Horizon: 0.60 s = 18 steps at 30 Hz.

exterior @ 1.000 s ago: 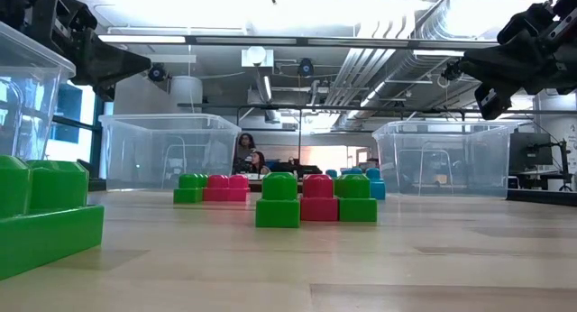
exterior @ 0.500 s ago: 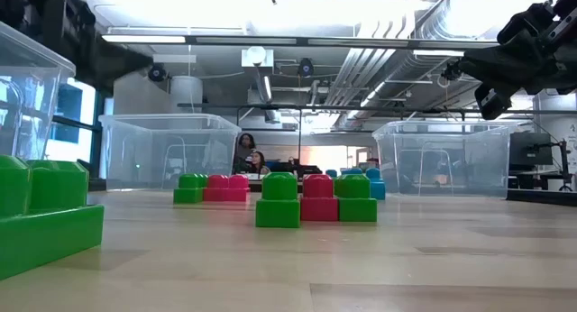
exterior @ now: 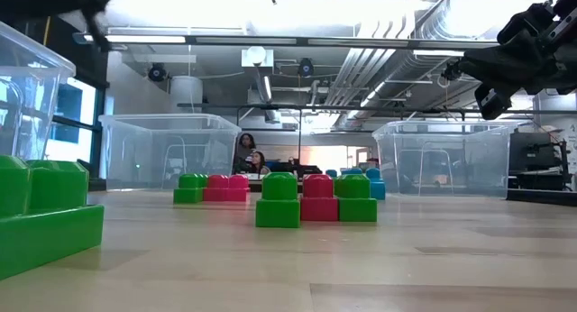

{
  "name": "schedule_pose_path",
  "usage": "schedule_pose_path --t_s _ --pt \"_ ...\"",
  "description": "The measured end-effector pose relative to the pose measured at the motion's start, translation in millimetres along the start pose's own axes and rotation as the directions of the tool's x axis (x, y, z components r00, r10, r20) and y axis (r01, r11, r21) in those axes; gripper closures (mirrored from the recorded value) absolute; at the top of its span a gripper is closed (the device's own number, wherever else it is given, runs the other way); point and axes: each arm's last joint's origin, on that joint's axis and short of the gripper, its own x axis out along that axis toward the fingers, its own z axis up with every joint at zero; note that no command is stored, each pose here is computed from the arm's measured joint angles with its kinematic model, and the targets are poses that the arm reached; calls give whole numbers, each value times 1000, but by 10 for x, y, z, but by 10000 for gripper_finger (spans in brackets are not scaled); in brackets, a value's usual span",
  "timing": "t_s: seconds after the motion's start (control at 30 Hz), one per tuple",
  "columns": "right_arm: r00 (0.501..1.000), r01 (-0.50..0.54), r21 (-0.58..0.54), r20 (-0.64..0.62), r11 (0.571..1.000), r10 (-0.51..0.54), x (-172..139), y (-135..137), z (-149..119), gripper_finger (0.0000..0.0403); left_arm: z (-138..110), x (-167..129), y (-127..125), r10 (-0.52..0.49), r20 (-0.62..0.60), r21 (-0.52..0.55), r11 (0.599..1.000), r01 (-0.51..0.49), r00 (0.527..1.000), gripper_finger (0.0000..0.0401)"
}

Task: Sort blocks
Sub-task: Put the green game piece into the top left transparent bin

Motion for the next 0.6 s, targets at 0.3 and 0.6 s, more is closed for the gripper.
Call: schedule_pose_path --t_s 0.3,0.6 --pt "1000 0 0 0 1000 0 0 0 0 403 -234 931 -280 397 -517 472 872 -134 758 371" --pt "1000 0 0 0 1000 0 0 0 1 403 -888 1264 66 632 -686 449 758 -473 361 264"
